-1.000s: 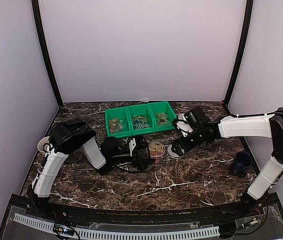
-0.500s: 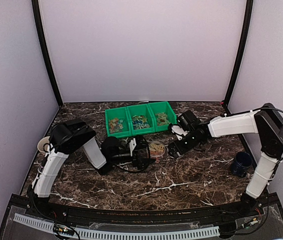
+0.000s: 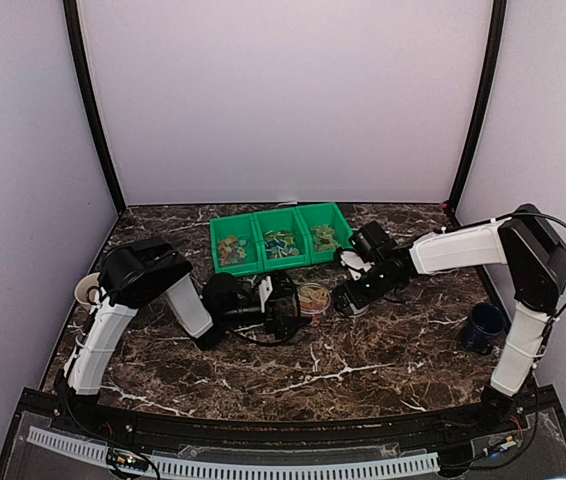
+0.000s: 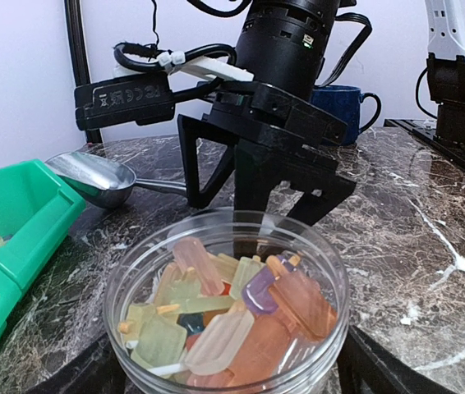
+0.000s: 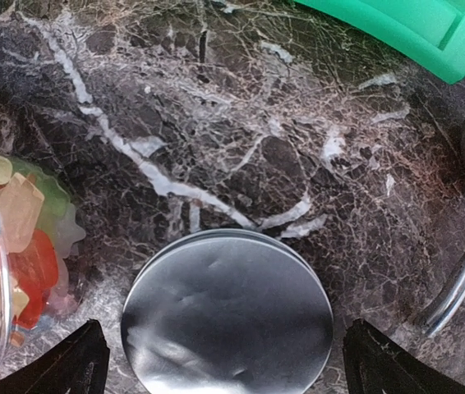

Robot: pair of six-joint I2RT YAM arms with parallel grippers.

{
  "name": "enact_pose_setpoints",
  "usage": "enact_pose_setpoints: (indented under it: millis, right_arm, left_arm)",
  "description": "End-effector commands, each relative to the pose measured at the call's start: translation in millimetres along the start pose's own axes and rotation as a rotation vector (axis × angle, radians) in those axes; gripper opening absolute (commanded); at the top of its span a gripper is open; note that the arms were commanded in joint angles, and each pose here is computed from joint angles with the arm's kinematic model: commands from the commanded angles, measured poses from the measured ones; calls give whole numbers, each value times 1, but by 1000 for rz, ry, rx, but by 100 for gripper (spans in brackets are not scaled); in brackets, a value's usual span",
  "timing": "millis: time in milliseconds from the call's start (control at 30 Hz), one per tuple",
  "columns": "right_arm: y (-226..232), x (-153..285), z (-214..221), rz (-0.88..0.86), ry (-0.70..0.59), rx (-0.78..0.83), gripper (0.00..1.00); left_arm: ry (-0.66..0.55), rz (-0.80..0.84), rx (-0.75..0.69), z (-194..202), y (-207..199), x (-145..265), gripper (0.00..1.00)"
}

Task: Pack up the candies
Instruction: Pick up the plate from the center of the board.

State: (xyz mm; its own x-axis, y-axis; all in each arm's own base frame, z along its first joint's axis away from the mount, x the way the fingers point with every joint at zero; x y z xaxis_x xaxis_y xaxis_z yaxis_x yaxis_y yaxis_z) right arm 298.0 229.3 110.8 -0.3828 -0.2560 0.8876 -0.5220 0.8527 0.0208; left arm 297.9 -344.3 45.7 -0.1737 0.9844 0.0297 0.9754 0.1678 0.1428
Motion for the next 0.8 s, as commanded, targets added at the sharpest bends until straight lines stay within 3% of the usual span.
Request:
enact_pose_setpoints:
  millis: [0,767]
  right_arm:
    - [2,-2,-12,15,-43,-10,99]
    - [2,-9,-8,14,-26,-24,94]
  left_arm:
    - [164,47,125,58,-19,13,90]
    - [162,50,124,57,-19,13,90]
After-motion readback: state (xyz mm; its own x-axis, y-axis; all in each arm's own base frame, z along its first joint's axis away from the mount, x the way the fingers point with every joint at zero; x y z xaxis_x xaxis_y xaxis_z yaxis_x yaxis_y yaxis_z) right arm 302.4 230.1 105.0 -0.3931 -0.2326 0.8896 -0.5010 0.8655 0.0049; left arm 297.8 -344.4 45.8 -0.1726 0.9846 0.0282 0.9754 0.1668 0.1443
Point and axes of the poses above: each gripper's point midway between its finger pads, its own x axis back along the fingers, its own y axis along the line the jaws close on, z = x × y, the point moved 9 cm from there along x, back along the fingers, and after that the axes turned 3 degrees about -x, right-handed, at the moved point
